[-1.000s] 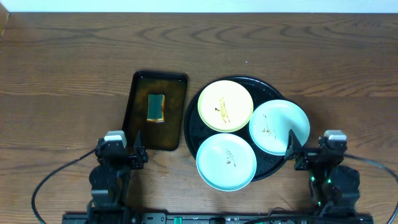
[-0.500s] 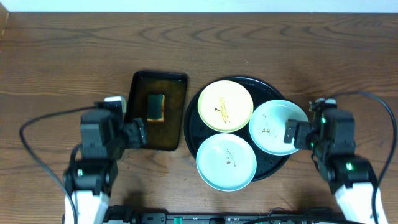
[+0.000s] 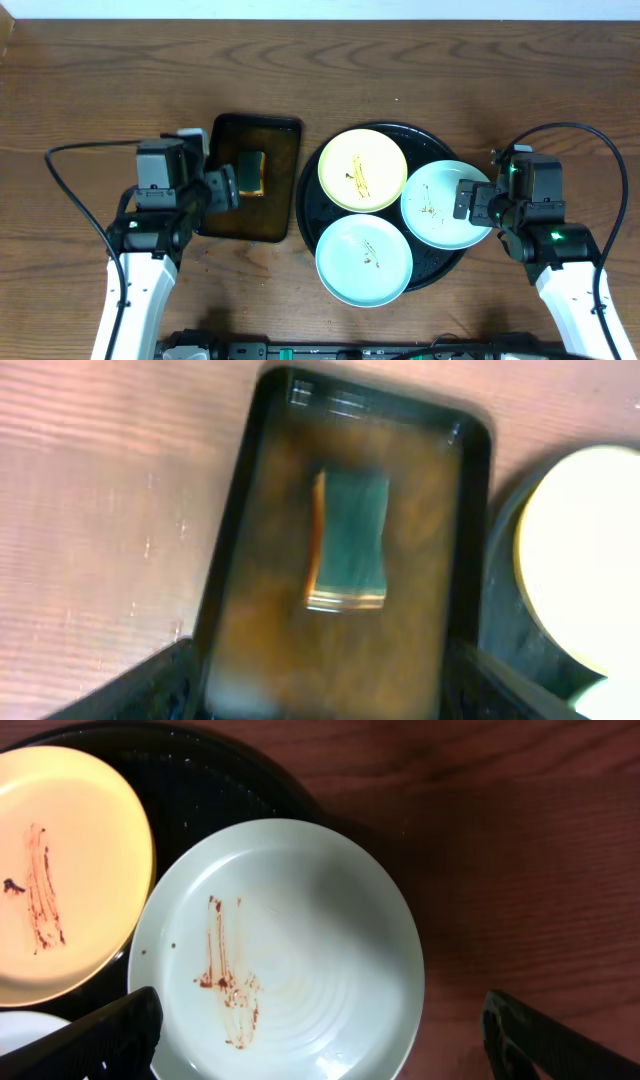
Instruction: Clean dirty plates on tray and stack at the side
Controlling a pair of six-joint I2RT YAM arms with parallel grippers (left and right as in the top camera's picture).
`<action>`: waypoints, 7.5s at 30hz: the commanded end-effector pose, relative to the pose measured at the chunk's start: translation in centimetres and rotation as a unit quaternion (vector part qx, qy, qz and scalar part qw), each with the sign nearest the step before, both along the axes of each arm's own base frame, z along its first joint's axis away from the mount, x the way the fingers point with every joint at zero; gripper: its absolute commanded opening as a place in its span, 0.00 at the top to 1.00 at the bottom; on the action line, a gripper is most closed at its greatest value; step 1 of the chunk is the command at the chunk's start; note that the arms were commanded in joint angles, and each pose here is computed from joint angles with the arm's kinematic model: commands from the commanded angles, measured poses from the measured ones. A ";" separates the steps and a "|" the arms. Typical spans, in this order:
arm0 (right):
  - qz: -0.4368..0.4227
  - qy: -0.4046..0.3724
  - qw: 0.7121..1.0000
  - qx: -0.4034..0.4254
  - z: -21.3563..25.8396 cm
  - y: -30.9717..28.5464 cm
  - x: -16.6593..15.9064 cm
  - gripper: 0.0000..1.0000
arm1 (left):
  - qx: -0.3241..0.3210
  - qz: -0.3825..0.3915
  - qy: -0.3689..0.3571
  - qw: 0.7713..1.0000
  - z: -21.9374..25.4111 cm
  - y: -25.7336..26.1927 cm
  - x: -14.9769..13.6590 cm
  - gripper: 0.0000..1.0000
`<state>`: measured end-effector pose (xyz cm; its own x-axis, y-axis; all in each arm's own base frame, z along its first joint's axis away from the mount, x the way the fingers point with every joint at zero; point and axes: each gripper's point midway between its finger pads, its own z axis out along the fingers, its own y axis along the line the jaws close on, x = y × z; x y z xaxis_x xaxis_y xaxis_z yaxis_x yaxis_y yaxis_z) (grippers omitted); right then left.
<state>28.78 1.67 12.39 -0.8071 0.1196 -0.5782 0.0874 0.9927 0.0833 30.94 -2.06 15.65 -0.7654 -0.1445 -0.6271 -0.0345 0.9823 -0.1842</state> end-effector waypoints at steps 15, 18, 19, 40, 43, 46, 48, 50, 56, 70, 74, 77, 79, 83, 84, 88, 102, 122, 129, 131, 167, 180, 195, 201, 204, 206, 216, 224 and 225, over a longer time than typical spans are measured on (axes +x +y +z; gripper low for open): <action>0.002 -0.016 1.000 0.002 1.2 0.3 0.5 0.01 | 0.052 -0.069 0.059 0.995 -4.5 -2.9 6.0 0.25; 0.002 -0.017 1.000 0.002 1.2 0.3 0.6 0.01 | 0.054 -0.078 0.097 0.991 -7.3 -3.4 5.8 0.26; 0.002 -0.016 1.000 0.002 1.2 0.3 0.6 0.01 | 0.055 -0.080 0.108 0.989 -8.1 -3.5 5.8 0.26; 0.002 -0.017 1.000 0.002 1.2 0.3 0.6 0.01 | 0.052 -0.084 0.174 0.980 -14.0 -3.7 5.6 0.38; 0.002 -0.016 1.000 0.002 1.2 0.3 0.5 0.01 | 0.050 -0.081 0.162 0.982 -13.8 -3.8 6.1 0.38; 0.002 -0.016 1.000 0.002 1.2 0.3 0.6 0.01 | 0.049 -0.071 0.157 0.984 -13.6 -3.7 6.4 0.39; 0.002 -0.016 1.000 0.002 1.2 0.3 0.5 0.01 | 0.052 -0.068 0.156 0.984 -13.6 -3.5 6.5 0.40; 0.002 -0.016 1.000 0.002 1.2 0.3 0.5 0.01 | 0.060 -0.063 0.155 0.984 -13.6 -3.3 6.5 0.46; 0.002 -0.016 1.000 0.002 1.2 0.3 0.6 0.01 | 0.062 -0.061 0.148 0.985 -13.0 -3.2 6.7 0.56; 0.002 -0.015 1.000 0.002 1.1 0.3 0.5 0.01 | 0.059 -0.057 0.174 0.981 -13.6 -3.2 5.1 0.92; -0.003 -0.010 1.000 -0.006 1.0 0.0 0.3 0.01 | 0.059 -0.057 0.178 0.981 -13.7 -3.1 4.8 0.93; -0.020 -0.005 0.999 -0.028 0.8 -1.0 0.1 0.01 | 0.057 -0.054 0.172 0.982 -13.3 -3.2 4.9 0.93; -0.032 -0.006 0.999 -0.040 0.9 -1.7 0.1 0.01 | 0.056 -0.053 0.163 0.984 -12.6 -3.2 5.1 0.92; -0.057 -0.005 0.998 -0.041 0.9 -3.2 0.1 0.01 | 0.054 -0.052 0.132 0.988 -10.0 -3.2 5.2 0.92; -0.064 -0.005 0.997 -0.038 0.8 -3.6 0.1 0.02 | 0.052 -0.050 0.125 0.990 -9.3 -3.2 5.2 0.93; -0.078 0.009 0.997 -0.008 0.0 -4.5 0.2 0.05 | 0.050 -0.048 0.105 0.992 -7.2 -3.1 4.8 0.93; -0.050 0.116 0.991 0.049 -7.0 -4.2 0.9 0.43 | 0.032 -0.041 0.090 0.995 -5.8 -3.5 4.7 0.92; -0.052 0.153 0.985 0.053 -10.0 -4.2 1.1 0.81 | 0.019 -0.047 0.070 0.996 -4.5 -3.9 4.8 0.92; -0.051 0.153 0.986 0.053 -10.0 -4.2 1.1 0.86 | 0.014 -0.046 0.016 0.999 -1.0 -3.9 4.8 0.92; -0.052 0.153 0.986 0.053 -10.0 -4.2 1.1 0.91 | 0.013 -0.046 0.002 0.999 0.0 -3.9 4.7 0.93; -0.052 0.153 0.985 0.053 -10.0 -4.2 1.0 0.99 | 0.007 -0.045 -0.066 0.997 4.5 -3.8 3.9 0.92; -0.052 0.153 0.985 0.053 -10.0 -4.2 1.0 0.99 | -0.064 -0.025 0.145 0.987 -5.8 -5.7 2.0 0.92; -0.052 0.153 0.985 0.053 -10.0 -4.2 1.0 0.99 | -0.078 -0.078 0.104 0.988 -1.0 -9.9 4.6 0.92; -0.052 0.155 0.985 0.053 -10.0 -4.2 0.9 0.99 | -0.071 -0.123 0.099 0.985 1.6 -13.6 5.3 0.93; -0.052 0.155 0.985 0.053 -10.0 -4.2 1.0 0.99 | -0.067 -0.146 0.100 0.982 2.8 -15.6 5.9 0.93; -0.052 0.154 0.985 0.053 -10.0 -4.2 1.0 0.99 | -0.065 -0.167 0.098 0.979 3.4 -17.3 6.1 0.93; -0.052 0.155 0.985 0.053 -10.0 -4.2 1.0 0.98 | -0.040 -0.290 0.138 0.946 -1.9 -28.1 2.2 0.93; -0.052 0.155 0.985 0.053 -10.0 -4.2 1.0 0.98 | -0.039 -0.353 0.123 0.927 -5.1 -34.5 0.3 0.93; -0.052 0.155 0.985 0.053 -10.0 -4.2 1.0 0.98 | -0.039 -0.360 0.120 0.924 -5.5 -35.2 0.1 0.93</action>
